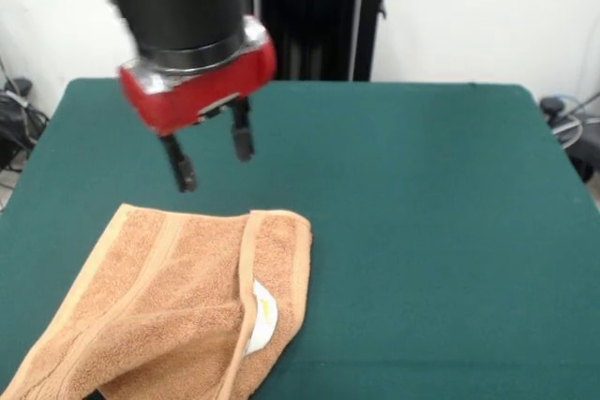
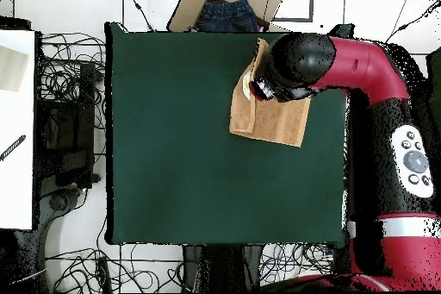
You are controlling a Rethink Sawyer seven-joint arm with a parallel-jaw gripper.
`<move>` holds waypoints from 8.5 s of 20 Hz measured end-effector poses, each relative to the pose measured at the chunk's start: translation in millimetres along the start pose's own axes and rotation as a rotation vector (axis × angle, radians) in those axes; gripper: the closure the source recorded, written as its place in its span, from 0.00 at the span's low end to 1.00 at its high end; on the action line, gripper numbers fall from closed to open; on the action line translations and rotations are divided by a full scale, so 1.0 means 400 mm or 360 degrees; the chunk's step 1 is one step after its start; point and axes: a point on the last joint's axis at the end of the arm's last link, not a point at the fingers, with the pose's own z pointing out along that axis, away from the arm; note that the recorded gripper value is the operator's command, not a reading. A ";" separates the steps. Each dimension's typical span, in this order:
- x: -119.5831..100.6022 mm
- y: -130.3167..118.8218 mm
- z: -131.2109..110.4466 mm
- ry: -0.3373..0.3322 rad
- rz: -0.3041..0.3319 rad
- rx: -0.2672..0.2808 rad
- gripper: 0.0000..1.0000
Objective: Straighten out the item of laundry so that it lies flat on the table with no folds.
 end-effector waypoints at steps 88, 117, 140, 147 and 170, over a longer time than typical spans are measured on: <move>-0.010 0.531 0.288 -0.0154 0.0409 0.0544 0.00; 0.245 0.225 0.372 -0.0111 0.0935 0.0361 0.00; 0.193 0.276 0.541 -0.0116 0.0859 0.0169 0.00; 0.188 0.259 0.536 -0.0089 0.0884 0.0102 0.00; 0.194 0.219 0.532 -0.0072 0.0908 0.0064 1.00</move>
